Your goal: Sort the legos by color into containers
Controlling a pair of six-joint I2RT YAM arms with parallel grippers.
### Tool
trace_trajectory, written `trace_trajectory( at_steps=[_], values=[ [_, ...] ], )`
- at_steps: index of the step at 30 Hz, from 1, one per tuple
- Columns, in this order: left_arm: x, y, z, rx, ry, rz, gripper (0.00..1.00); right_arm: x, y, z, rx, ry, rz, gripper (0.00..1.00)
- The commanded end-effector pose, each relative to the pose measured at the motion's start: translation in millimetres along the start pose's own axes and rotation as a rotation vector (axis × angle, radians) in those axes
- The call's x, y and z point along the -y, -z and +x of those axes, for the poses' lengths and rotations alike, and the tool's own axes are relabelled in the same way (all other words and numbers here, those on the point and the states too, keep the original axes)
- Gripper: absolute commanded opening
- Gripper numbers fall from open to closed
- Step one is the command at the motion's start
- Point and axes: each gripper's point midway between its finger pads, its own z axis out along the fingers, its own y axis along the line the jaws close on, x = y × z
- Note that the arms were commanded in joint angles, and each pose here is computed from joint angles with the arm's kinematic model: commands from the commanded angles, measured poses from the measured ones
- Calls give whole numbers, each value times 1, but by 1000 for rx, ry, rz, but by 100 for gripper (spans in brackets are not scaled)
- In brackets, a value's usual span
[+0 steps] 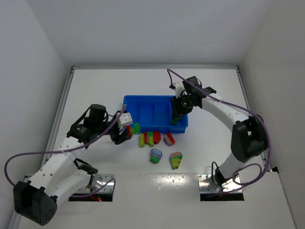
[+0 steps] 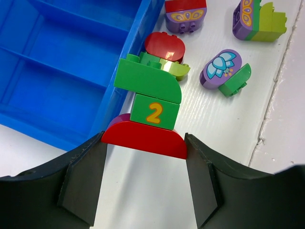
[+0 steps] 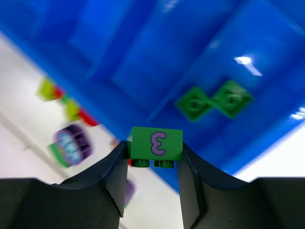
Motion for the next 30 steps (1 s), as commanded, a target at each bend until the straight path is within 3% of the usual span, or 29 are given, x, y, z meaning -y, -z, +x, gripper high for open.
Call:
trace_trajectory(
  at_steps=[1,5,9,15,17,18,19,20,27,30],
  values=[
    [-2,3,-20,41,-40,0,27,41,2,-17,66,-5,215,0],
    [-2,3,-20,41,-40,0,27,58,-5,-14,52,-19,272,0],
    [-2,3,-20,41,-40,0,27,73,-11,-8,24,-18,336,8],
    [-3,1,-20,44,-48,9,27,83,-9,-10,20,-8,392,11],
    [-4,-1,-20,44,-48,9,27,83,-9,-10,20,-8,392,27],
    [-3,-2,-17,38,-42,13,27,81,-10,-10,20,-7,380,40],
    [-3,-2,-17,38,-33,13,27,77,-7,-16,39,-3,364,59],
    [-4,-2,-18,44,-39,10,27,74,-8,-14,30,-5,348,64],
    [-2,-2,-17,44,-39,10,27,49,4,-30,76,18,255,74],
    [-1,-2,-17,49,-39,17,27,5,17,-45,146,52,45,74]
  ],
)
